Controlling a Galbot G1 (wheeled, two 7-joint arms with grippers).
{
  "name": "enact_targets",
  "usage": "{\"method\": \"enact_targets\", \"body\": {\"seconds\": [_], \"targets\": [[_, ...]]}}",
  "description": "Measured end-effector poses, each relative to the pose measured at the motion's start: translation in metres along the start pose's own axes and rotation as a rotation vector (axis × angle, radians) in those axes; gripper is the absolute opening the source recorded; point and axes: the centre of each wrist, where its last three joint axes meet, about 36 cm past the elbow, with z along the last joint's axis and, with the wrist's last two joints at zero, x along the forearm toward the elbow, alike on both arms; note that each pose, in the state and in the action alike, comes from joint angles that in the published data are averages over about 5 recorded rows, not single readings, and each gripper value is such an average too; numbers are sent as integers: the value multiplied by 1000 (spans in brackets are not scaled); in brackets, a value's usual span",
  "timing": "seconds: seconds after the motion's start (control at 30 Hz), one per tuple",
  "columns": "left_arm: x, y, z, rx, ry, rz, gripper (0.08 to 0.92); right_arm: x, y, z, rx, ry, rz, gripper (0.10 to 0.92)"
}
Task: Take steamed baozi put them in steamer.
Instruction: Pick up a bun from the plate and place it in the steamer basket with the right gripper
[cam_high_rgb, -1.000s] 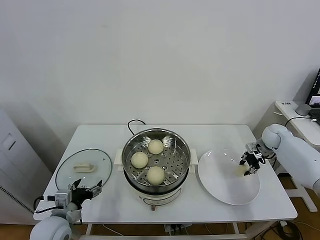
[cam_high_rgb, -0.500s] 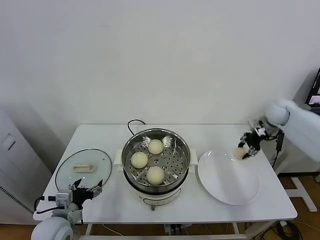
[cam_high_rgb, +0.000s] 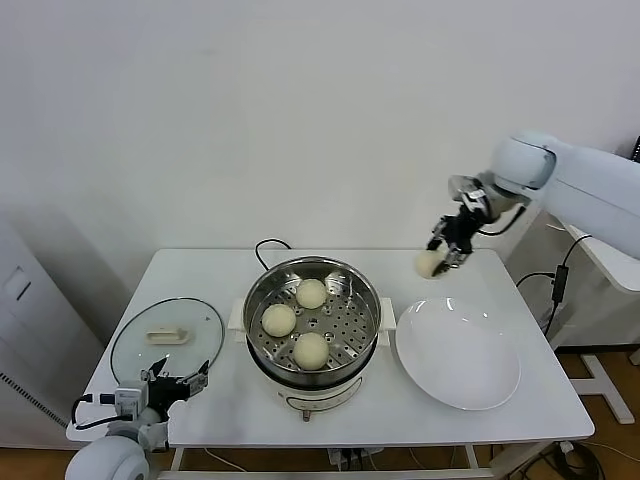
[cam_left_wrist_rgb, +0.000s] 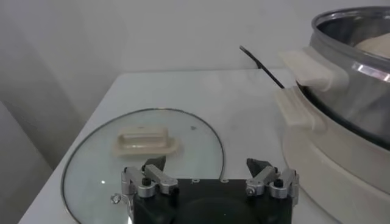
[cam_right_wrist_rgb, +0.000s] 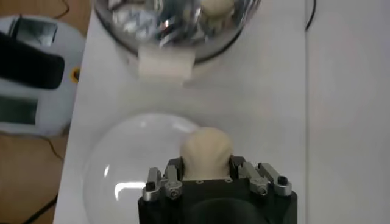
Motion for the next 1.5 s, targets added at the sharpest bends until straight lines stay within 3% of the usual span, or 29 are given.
{"method": "enact_targets", "body": {"seconds": [0.53,1.5], "targets": [[1,2,-2,5,-8,-1,823,-43,15,-100,-64,-11,-41,467],[-2,7,1,19,-4,-14,823,-143,33,-122,-67,44,-79,478]]}}
